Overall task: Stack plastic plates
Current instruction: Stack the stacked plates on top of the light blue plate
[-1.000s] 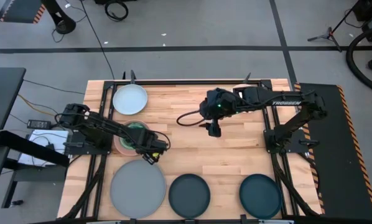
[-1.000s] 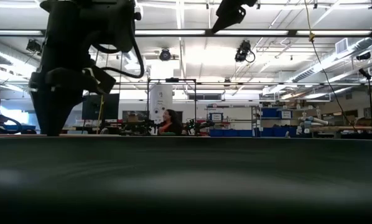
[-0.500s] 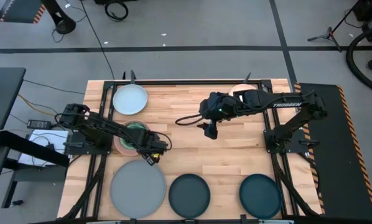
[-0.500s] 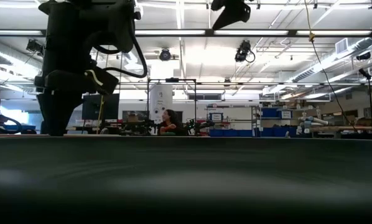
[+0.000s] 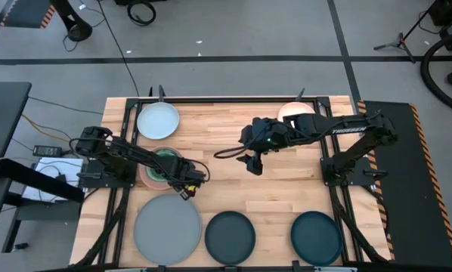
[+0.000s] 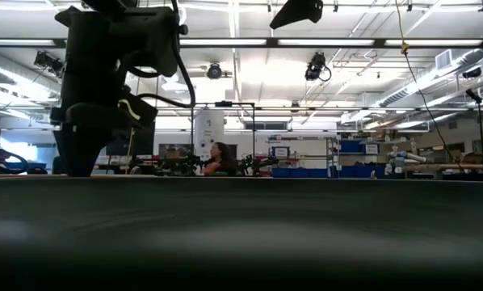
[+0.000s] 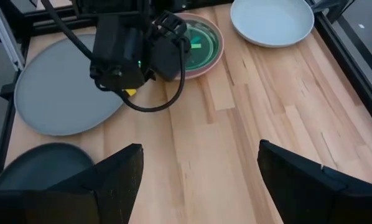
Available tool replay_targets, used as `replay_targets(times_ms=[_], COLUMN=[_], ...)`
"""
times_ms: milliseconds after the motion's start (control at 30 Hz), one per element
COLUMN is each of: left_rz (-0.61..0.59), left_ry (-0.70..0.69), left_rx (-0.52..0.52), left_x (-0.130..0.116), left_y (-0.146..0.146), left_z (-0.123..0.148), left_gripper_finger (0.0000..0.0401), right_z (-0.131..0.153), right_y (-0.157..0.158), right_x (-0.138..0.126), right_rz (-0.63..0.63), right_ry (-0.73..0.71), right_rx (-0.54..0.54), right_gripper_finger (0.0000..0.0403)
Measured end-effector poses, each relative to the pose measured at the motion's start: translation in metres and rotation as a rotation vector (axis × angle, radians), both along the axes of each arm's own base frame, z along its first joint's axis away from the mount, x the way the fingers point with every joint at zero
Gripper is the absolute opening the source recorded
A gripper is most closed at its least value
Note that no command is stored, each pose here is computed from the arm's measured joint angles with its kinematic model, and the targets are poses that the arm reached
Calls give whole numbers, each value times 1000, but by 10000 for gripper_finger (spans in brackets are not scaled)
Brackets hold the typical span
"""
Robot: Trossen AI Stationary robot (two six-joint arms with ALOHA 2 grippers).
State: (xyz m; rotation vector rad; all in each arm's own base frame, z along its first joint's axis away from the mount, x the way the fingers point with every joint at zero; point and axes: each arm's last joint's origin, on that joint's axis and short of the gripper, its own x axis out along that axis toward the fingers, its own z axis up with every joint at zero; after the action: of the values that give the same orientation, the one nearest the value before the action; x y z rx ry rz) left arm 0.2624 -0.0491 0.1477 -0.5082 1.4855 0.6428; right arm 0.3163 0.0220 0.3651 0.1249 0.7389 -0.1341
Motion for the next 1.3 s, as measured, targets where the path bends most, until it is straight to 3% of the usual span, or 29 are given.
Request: replay_targets(times_ms=[167,300,467,667,733,900,1067,1167,1300], left_rz=[-1,-43,-78,-159,-160,-196,-289,-273,-217], left_ry=[-8,3,21,29,36,43,23,16,90], left_rx=[6,0,-29,1,18,95,263,340,426], left_x=[1,3,7,6,6,12,26,34,31], left_y=[0,0,-2,-1,-1,-3,4,22,63], left_z=[0,-6,-13,-10,-2,33,79,101,108], left_gripper_finger=[162,169,128,37,16,18,14,15,16], right_z=[0,0,0,0,1,1,-6,-14,-28], right_y=[0,0,-2,-6,-8,-14,-22,-25,-26], right_x=[0,0,0,0,0,1,4,7,9], right_rz=[1,7,-2,-24,-33,-37,-67,-77,-100], right_ry=[1,1,0,1,4,6,-11,-15,18], right_rx=[-1,-7,-48,-98,-134,-184,-183,-180,-136], right_gripper_finger=[319,319,319,319,319,319,319,319,319])
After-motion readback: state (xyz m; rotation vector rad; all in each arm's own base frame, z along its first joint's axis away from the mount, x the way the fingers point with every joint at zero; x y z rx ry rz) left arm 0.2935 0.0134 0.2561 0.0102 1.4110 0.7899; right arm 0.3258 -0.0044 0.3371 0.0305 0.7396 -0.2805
